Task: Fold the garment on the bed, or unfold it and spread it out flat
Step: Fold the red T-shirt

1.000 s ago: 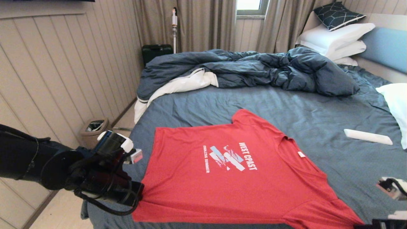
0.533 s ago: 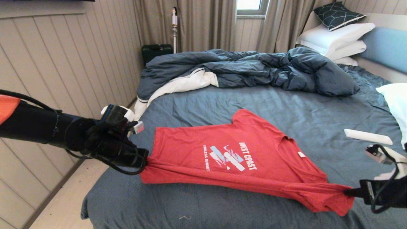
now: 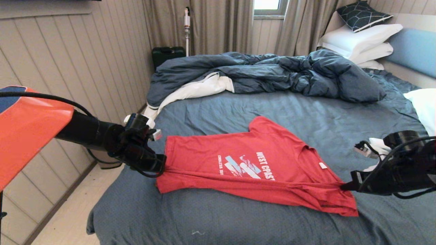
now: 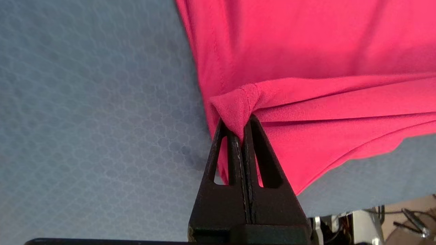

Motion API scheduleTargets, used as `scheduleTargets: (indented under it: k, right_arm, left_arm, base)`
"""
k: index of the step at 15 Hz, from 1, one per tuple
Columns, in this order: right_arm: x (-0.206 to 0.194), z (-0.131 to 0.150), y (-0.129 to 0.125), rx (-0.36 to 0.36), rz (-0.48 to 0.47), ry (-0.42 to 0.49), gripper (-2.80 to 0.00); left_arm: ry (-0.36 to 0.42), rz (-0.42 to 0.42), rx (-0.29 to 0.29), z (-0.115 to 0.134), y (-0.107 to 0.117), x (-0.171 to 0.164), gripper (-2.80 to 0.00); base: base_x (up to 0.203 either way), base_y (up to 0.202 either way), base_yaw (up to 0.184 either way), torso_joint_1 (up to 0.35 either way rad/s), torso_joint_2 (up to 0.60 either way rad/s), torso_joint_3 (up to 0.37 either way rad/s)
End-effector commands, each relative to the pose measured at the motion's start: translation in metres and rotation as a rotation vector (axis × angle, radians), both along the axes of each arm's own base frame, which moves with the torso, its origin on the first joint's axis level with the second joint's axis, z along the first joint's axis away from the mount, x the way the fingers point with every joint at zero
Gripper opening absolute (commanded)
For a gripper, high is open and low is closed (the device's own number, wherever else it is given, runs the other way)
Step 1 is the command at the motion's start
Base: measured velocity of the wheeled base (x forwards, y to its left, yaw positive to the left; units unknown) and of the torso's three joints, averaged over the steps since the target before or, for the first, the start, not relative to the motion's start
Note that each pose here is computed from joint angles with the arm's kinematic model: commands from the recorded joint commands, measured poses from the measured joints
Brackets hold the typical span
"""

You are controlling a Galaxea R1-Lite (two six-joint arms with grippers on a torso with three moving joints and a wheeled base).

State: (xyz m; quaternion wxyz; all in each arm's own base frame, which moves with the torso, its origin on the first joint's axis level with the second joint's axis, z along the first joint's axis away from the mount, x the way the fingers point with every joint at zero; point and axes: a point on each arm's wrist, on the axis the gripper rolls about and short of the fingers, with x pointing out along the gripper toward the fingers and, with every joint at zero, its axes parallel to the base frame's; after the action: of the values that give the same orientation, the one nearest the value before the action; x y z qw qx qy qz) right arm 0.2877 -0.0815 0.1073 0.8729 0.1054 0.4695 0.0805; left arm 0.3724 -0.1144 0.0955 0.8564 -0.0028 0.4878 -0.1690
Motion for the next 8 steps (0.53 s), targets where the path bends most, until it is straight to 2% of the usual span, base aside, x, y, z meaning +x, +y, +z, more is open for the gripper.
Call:
scheduleTargets:
  k: [1, 4, 8]
  right_arm:
    - [0.001, -0.004, 0.002, 0.008, 0.008, 0.015, -2.8]
    - [-0.024, 0.013, 0.009, -0.001, 0.002, -0.018, -2.8]
    - [-0.071, 0.017, 0.022, 0.009, -0.006, 0.039, -2.8]
  left_arm:
    - [0.012, -0.004, -0.002, 0.002, 0.002, -0.004, -2.8]
    - [0.041, -0.03, 0.005, 0.025, 0.011, -0.033, -2.8]
    - [0.111, -0.057, 0.033, 0.022, 0.019, -0.073, -2.8]
  base:
    - [0.0, 0.0, 0.0, 0.0, 0.0, 0.0]
    - [0.0, 0.0, 0.0, 0.0, 0.0, 0.0]
    - [0.0, 0.0, 0.0, 0.0, 0.0, 0.0]
